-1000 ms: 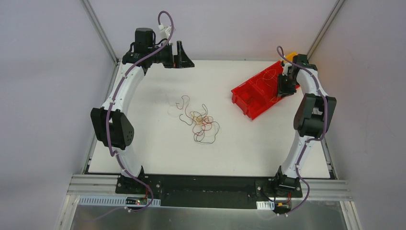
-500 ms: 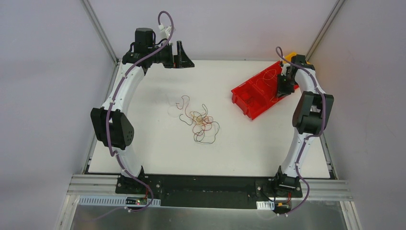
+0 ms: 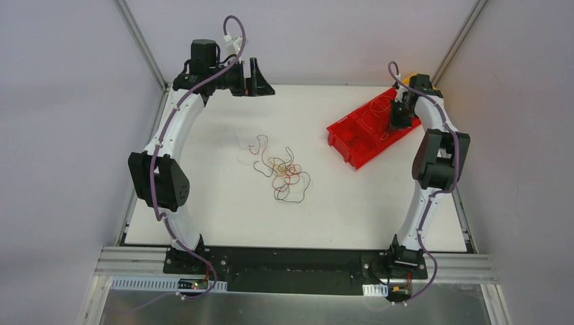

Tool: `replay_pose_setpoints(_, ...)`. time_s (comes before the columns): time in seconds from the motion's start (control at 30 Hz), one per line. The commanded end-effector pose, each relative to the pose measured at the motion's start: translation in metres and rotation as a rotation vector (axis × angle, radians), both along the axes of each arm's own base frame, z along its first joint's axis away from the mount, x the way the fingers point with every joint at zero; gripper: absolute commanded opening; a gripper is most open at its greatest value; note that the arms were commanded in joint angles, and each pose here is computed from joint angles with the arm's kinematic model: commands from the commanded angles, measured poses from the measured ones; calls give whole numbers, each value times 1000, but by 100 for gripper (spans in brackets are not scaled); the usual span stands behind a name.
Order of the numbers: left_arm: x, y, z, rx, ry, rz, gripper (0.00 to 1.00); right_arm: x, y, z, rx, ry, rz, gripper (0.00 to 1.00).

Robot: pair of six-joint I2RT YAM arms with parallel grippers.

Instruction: Untangle the cables

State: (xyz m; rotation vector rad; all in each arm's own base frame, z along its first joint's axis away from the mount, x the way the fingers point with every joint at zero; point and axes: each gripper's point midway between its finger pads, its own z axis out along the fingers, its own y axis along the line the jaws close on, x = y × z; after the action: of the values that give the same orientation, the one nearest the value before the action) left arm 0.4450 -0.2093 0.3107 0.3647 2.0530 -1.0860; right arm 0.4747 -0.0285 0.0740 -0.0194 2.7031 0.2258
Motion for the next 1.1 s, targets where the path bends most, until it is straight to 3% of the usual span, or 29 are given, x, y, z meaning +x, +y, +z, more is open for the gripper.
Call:
replay_pose_setpoints(0.0,6,7,13,-3,-30,22,99,35,15,26,12,-133,24,0)
replay_pose_setpoints(0.23,4,9,7,19,-22,21,99,37,17,-6,-12,-100,57,0)
replay_pose_setpoints(0.53,-12,28,-52,137,65,25,99,-15,20,16,-35,-71,153,0)
replay_pose_setpoints(0.63,-16,32,-72,175,85,20,99,-27,20,36,-37,-90,167,16)
replay_pose_setpoints(0.87,-14,31,-82,174,111,11,99,-5,25,99,-5,-246,170,35)
replay_pose_setpoints(1.07,-12,47,-113,293,147,36,99,20,37,131,74,-320,153,66)
